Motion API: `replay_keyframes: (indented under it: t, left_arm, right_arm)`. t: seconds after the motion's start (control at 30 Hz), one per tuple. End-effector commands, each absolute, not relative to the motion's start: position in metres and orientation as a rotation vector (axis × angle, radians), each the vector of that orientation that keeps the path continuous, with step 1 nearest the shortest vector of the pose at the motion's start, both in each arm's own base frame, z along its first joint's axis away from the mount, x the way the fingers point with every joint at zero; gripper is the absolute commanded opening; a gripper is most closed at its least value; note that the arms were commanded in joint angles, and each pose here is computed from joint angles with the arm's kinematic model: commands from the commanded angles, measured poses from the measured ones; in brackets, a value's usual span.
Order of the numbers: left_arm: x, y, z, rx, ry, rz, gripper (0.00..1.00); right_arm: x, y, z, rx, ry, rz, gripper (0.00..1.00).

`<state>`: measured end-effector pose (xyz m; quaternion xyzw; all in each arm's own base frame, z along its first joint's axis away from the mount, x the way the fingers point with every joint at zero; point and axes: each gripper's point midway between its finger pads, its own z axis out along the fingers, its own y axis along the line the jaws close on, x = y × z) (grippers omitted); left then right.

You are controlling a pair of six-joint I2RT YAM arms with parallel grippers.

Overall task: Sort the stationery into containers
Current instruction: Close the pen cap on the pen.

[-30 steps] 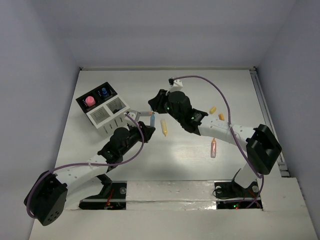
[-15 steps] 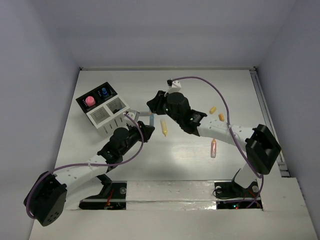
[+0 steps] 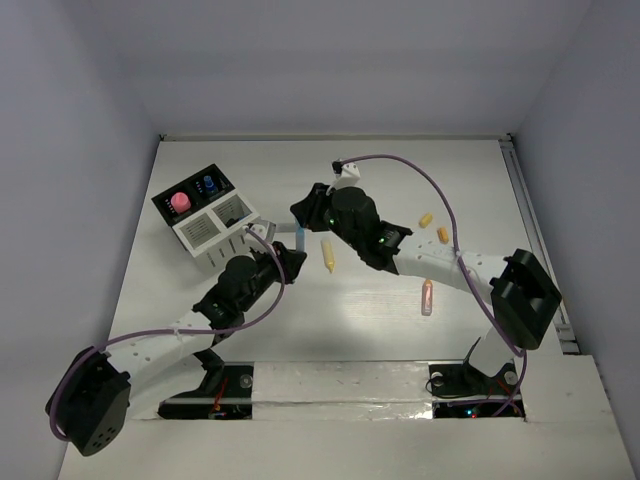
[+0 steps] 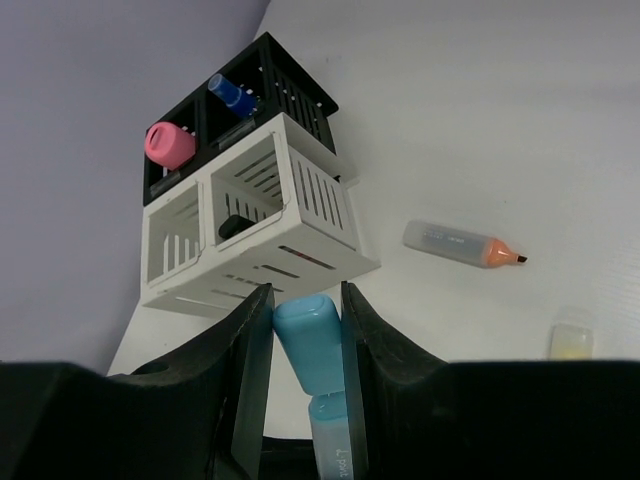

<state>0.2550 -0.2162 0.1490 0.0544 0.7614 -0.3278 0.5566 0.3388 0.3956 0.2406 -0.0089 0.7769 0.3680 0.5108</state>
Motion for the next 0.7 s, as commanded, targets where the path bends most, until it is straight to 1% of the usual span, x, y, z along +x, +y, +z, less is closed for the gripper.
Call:
replay_keyframes:
  t: [0.0,0.43,0.67]
  left_arm:
    - [0.26,-0.218,0.182,0.095,1.699,-0.81,0.0]
    - [0.26,-0.211,0.19,0.06,1.662,-0.803,0.0]
    - [0.261,-0.206,0.19,0.043,1.659,-0.782,0.0]
  right_arm:
    - [0.34,0.4,0.259,0.015,1.8,0.93,0.12]
    - [0.326,0.409,0.247,0.018,1.821,1.003,0.13]
    - [0.308,0.416,0.244,0.012,1.841,1.13,0.13]
